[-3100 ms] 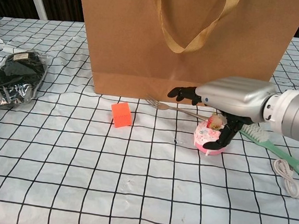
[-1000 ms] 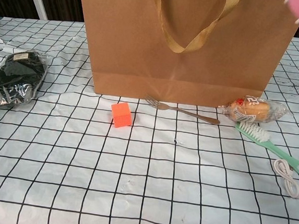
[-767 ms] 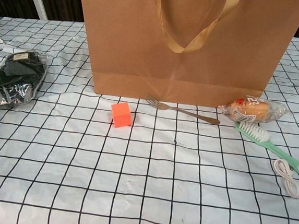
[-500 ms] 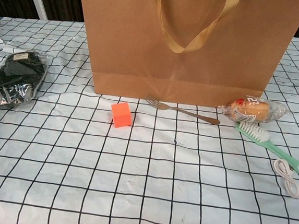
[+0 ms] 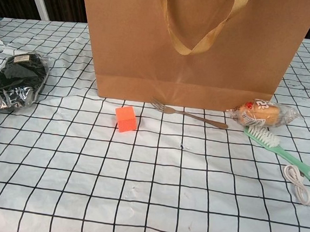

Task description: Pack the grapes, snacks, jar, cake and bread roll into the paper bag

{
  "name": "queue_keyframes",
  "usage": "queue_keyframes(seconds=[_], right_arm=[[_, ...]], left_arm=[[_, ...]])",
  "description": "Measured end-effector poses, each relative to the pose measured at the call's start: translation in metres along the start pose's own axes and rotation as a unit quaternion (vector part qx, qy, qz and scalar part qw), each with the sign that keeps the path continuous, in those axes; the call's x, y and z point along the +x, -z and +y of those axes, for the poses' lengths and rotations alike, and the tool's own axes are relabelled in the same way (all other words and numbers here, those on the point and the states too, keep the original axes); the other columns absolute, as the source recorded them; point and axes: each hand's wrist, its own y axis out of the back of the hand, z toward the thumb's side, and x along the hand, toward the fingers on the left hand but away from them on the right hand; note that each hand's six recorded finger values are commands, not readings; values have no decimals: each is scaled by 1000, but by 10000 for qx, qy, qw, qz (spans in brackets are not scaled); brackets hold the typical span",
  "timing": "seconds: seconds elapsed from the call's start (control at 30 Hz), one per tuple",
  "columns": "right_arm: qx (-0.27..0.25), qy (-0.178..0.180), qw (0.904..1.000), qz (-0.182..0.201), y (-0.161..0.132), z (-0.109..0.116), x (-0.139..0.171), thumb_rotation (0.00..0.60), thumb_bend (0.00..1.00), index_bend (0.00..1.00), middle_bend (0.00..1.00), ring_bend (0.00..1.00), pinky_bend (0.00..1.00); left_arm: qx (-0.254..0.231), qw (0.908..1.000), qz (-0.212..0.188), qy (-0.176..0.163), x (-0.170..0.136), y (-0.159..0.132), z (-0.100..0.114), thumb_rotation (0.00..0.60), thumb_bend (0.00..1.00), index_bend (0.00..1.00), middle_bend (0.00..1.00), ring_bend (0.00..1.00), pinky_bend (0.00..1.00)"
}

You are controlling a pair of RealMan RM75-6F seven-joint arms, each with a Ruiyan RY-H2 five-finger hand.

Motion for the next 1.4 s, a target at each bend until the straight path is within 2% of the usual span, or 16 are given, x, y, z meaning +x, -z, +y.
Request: queue_keyframes(seconds=[0.27, 0.47, 0.57, 0.67, 0.87, 1.07, 1.13, 1.23, 1.4], right_arm=[[229, -525, 9983, 52, -9, -39, -6, 600, 286, 278, 296, 380, 256], [251, -788, 9966, 37, -10, -50, -4, 600, 188, 79, 49, 201, 241], [194, -989, 9949, -39, -8, -54, -2, 600, 160, 22, 4, 191, 238], [144, -1077, 9940, -107, -5, -52, -1, 600, 154, 11, 0, 191, 237], [116, -833, 9964, -144, -5, -38, -1, 600, 154, 11, 32, 225, 237], [356, -23, 9990, -272, 3, -3, 10, 600, 154, 12, 94, 260, 236], [432, 250, 9979, -401, 12, 12, 24, 600, 154, 12, 96, 260, 236], [605, 444, 9946, -712, 35, 29, 54, 600, 155, 12, 98, 259, 237], [1116, 275, 9833, -1414, 83, 39, 108, 600, 154, 19, 114, 260, 236]], left_arm=[[-25, 10000, -12, 6, 0, 0, 1, 600, 91, 223, 112, 0, 5], [-21, 10000, 13, -35, -1, 1, 2, 600, 91, 254, 112, 0, 4], [-38, 10000, 14, -51, -1, 1, 3, 600, 91, 253, 112, 0, 4], [-37, 10000, 19, -56, -1, 1, 3, 600, 91, 253, 112, 0, 4], [-17, 10000, 31, -63, -1, 1, 3, 600, 91, 253, 112, 0, 4], [-52, 9999, 69, -104, -1, 3, 4, 600, 92, 254, 112, 0, 4], [-78, 9999, 93, -112, 0, 3, 4, 600, 92, 254, 112, 0, 4], [-64, 9999, 80, -111, 0, 2, 4, 600, 92, 254, 112, 0, 4], [-81, 9999, 44, -109, -1, 0, 3, 600, 91, 254, 112, 0, 4]])
